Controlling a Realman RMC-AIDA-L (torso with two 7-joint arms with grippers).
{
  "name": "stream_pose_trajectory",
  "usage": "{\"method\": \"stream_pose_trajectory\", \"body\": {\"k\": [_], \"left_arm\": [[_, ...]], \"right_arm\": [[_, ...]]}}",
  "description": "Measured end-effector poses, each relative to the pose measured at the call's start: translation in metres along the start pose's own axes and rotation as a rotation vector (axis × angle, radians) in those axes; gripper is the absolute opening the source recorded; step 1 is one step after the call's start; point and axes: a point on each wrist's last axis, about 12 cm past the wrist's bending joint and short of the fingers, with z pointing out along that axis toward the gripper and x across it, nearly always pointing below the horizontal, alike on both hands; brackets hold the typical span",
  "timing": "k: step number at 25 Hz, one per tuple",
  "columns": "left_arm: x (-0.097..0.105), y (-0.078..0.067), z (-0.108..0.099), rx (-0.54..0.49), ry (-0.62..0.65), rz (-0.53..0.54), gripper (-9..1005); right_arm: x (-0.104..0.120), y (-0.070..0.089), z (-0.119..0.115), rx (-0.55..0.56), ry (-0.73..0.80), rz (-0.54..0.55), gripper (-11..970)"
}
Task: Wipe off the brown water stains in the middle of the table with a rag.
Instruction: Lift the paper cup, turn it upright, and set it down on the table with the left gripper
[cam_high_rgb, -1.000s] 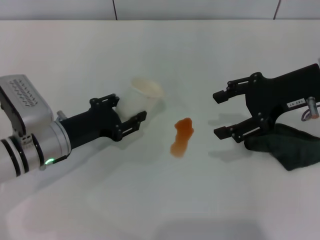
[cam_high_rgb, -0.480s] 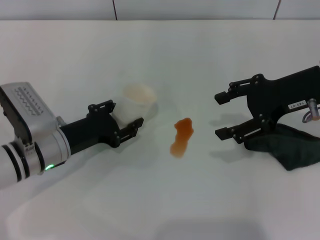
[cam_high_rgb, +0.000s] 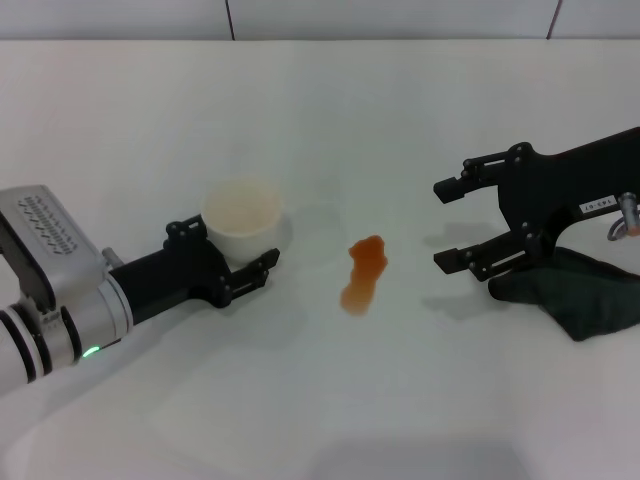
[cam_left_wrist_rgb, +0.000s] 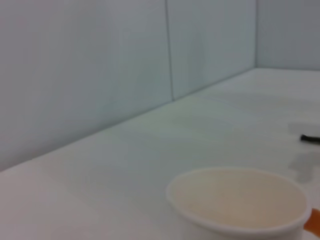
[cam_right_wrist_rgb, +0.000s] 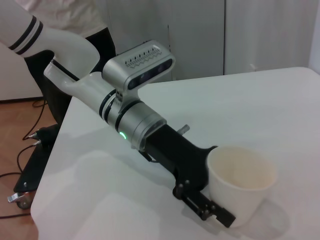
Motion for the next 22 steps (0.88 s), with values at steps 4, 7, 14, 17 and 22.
{"method": "stream_pose_trajectory", "body": {"k": [4, 7, 14, 17, 22], "left_arm": [[-0.0023, 0.0016, 0.0013, -0.008, -0.01, -0.006, 734], [-0.0047, 0.0027, 0.0032, -0.005, -0.014, -0.003, 745], [-0.0063, 0.0034, 0.0064, -0.003, -0.009, -0.004, 894], [-0.0041, 0.0023, 0.0039, -0.008, -0.011, -0.013, 894], [0.0015, -0.0001, -0.0031, -0.028, -0.022, -0.032, 892]], "right_arm": [[-0.0003, -0.0004, 0.0001, 0.001, 0.002, -0.002, 839], [-0.0004, -0.0006, 0.0002, 0.002, 0.003, -0.002, 839], [-0.0016, -0.0014, 0.0004, 0.004, 0.001, -0.005, 839], [-0.001, -0.0015, 0.0002, 0.008, 0.0, -0.003, 839], [-0.0008, -0.0015, 0.0002, 0.009, 0.0, -0.003, 839]]}}
